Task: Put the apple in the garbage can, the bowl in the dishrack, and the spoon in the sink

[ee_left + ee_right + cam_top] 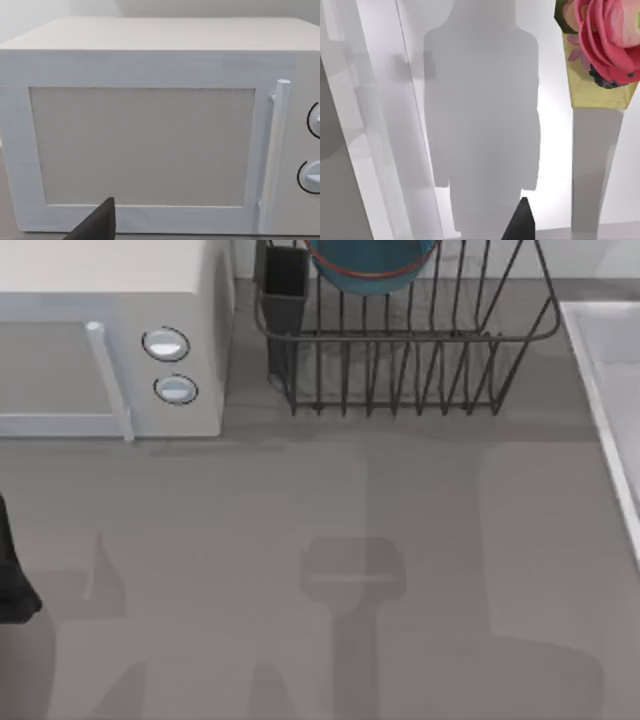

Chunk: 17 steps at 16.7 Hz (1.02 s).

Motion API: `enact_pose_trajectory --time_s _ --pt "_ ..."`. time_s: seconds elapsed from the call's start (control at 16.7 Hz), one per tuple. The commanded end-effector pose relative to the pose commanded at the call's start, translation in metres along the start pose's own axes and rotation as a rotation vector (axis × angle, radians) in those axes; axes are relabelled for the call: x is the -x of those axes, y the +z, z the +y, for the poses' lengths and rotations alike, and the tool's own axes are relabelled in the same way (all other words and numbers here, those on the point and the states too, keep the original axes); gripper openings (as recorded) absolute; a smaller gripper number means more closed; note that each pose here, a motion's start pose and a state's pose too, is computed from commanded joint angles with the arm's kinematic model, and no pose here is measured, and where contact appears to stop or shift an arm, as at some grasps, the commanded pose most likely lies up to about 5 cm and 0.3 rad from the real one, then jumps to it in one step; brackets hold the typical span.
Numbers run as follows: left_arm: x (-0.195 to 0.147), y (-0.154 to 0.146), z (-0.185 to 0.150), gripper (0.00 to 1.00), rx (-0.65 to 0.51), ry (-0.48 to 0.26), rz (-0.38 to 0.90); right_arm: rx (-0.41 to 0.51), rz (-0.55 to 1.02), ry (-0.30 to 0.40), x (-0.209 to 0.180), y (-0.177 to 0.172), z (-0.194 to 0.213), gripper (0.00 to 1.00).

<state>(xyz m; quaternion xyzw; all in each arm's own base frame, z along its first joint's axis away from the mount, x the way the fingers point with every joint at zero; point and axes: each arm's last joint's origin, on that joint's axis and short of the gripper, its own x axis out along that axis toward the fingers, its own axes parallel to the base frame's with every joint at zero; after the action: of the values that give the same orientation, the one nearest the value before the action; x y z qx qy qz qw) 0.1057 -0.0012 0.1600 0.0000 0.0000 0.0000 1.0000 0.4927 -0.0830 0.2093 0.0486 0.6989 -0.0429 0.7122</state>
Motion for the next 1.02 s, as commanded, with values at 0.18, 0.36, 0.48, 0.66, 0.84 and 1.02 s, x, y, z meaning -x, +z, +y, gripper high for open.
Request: enact_pose_trajectory --time_s 0.18,0.36,0.48,0.66,0.84,1.02 --pt "0.000 0.000 0.000 1.00 0.000 0.000 0.000 0.001 -0.011 -0.002 -0.007 0.005 0.011 0.00" --pt "0.000 0.000 0.000 1.00 0.000 0.000 0.000 0.001 -0.013 -0.003 -0.008 0.006 0.013 0.00" --pt "0.000 0.000 0.000 1.00 0.000 0.000 0.000 -0.005 -0.012 -0.001 -0.008 0.006 0.010 0.00" --pt "0.000 0.000 0.000 1.00 0.000 0.000 0.000 -0.005 -0.024 -0.001 -0.009 0.007 0.010 0.00" --pt "0.000 0.000 0.000 1.00 0.000 0.000 0.000 -0.002 -0.024 0.000 -0.020 0.009 0.011 0.00" --pt "0.000 0.000 0.000 1.00 0.000 0.000 0.000 0.000 0.000 -0.001 -0.041 0.008 0.012 0.00"
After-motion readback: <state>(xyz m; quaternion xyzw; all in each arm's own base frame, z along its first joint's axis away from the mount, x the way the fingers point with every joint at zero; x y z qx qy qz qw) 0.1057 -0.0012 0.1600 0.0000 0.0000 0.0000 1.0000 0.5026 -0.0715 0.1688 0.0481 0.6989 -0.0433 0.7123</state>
